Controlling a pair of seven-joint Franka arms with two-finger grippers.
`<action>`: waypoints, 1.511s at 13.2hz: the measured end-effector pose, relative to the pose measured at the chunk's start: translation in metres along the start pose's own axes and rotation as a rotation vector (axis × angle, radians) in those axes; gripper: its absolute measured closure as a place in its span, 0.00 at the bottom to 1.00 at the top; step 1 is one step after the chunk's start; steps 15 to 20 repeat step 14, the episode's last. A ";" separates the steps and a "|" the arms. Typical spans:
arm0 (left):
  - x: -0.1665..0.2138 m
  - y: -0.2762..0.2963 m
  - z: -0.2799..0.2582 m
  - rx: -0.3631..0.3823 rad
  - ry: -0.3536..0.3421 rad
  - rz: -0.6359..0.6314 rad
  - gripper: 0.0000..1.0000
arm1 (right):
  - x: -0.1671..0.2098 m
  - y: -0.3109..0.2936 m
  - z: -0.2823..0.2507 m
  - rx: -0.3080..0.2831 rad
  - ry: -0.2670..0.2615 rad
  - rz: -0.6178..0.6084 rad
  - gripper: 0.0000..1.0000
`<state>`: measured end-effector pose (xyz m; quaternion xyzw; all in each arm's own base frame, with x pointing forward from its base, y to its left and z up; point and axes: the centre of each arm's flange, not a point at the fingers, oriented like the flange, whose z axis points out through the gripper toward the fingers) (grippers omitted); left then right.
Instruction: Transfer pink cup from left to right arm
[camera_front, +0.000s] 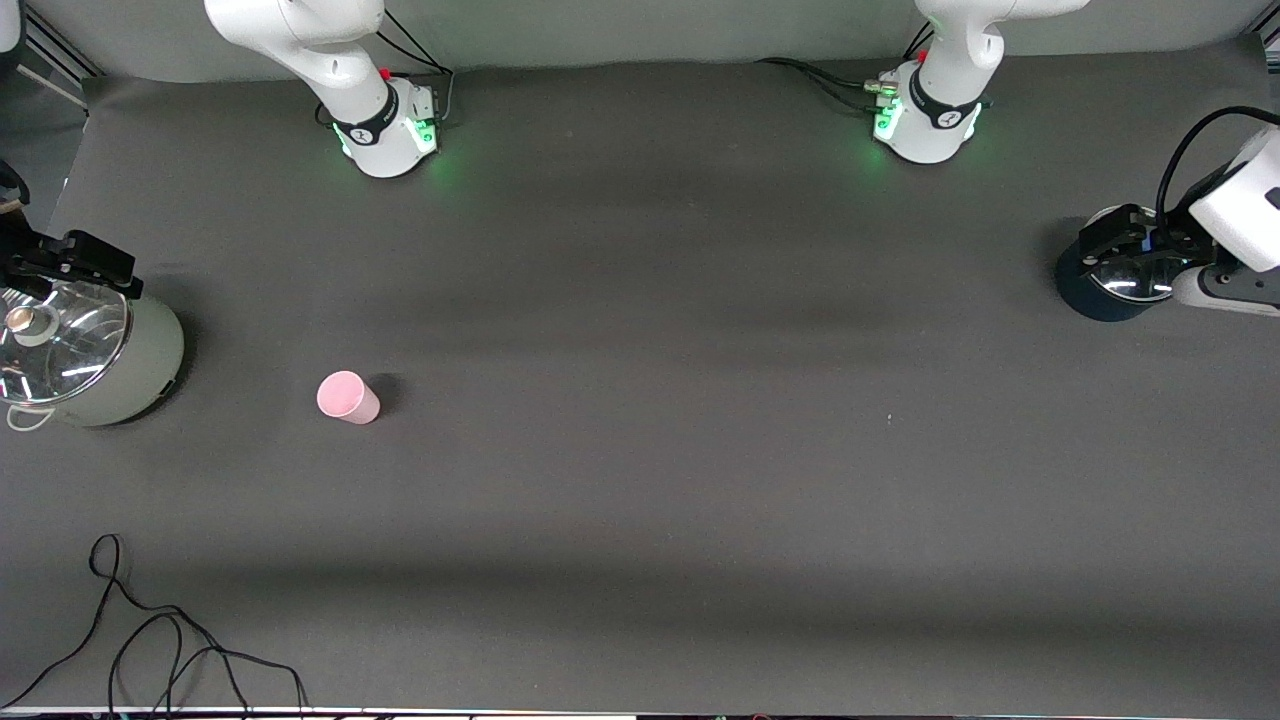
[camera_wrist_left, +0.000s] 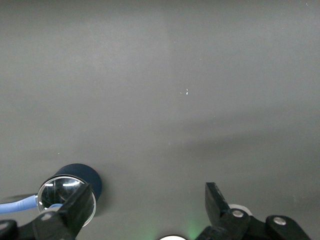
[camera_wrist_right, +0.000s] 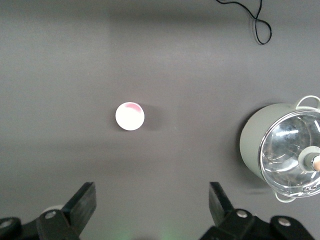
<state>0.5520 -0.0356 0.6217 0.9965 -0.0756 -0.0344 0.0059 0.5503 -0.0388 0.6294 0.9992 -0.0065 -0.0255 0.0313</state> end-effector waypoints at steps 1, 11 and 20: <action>0.000 0.000 0.000 0.000 0.001 0.000 0.00 | -0.001 0.002 0.003 0.001 -0.010 0.004 0.00; 0.007 -0.001 0.000 0.003 0.039 -0.001 0.00 | 0.010 -0.006 0.016 -0.001 -0.027 -0.010 0.00; 0.007 -0.001 0.002 0.003 0.036 -0.001 0.00 | 0.017 -0.005 0.002 -0.004 0.012 -0.007 0.00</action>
